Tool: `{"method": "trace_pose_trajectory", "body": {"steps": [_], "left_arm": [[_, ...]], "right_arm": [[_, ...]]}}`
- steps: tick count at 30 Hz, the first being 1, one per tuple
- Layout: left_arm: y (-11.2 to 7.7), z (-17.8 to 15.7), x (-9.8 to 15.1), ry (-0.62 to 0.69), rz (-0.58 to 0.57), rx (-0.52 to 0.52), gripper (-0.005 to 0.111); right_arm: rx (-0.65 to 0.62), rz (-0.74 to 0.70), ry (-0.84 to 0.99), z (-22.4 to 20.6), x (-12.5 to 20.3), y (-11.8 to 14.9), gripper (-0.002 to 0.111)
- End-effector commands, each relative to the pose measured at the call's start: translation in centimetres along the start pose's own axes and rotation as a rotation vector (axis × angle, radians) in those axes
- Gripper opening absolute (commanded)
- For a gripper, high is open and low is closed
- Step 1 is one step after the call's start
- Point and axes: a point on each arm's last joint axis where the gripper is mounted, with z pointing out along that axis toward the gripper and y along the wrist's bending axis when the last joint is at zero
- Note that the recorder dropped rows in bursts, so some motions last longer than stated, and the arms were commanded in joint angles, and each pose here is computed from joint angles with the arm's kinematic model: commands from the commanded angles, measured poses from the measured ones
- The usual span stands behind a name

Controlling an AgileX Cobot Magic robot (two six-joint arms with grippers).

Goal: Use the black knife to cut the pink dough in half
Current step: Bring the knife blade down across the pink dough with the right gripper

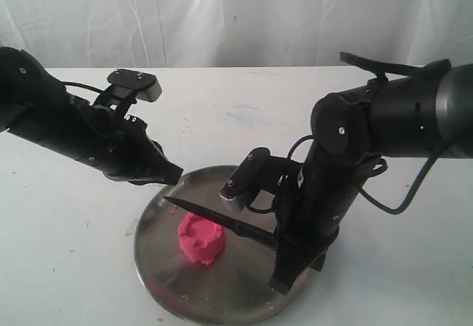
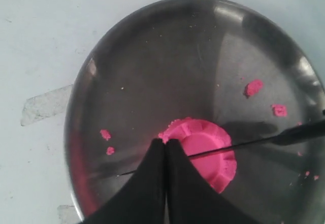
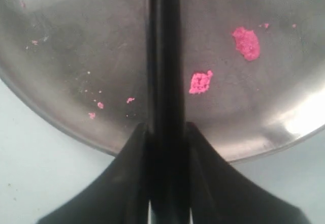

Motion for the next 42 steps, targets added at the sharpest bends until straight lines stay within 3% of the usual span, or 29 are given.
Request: {"method": "trace_pose_trajectory", "body": {"steps": [1, 10, 19, 23, 35, 42], "left_arm": [[-0.5, 0.2, -0.3, -0.052, -0.14, 0.049, 0.0], [-0.5, 0.7, -0.3, -0.06, -0.061, 0.043, 0.0], [-0.5, 0.7, -0.3, -0.069, -0.066, 0.038, 0.0], [-0.1, 1.5, -0.1, -0.05, 0.05, 0.02, 0.0], [0.7, 3.4, 0.8, -0.03, -0.047, 0.008, 0.0], [0.2, 2.2, -0.2, -0.078, -0.046, 0.022, 0.0]], "right_arm": [[0.022, -0.001, -0.026, 0.0, -0.2, -0.1, 0.0], [0.028, 0.003, -0.043, 0.0, -0.3, -0.2, 0.0], [0.025, 0.014, -0.056, 0.0, -0.5, -0.2, 0.0], [0.024, 0.018, -0.062, 0.0, -0.5, -0.2, 0.0], [0.053, 0.019, -0.107, 0.0, -0.9, -0.4, 0.0], [0.05, 0.019, -0.102, 0.0, -0.9, -0.4, 0.0]]}}
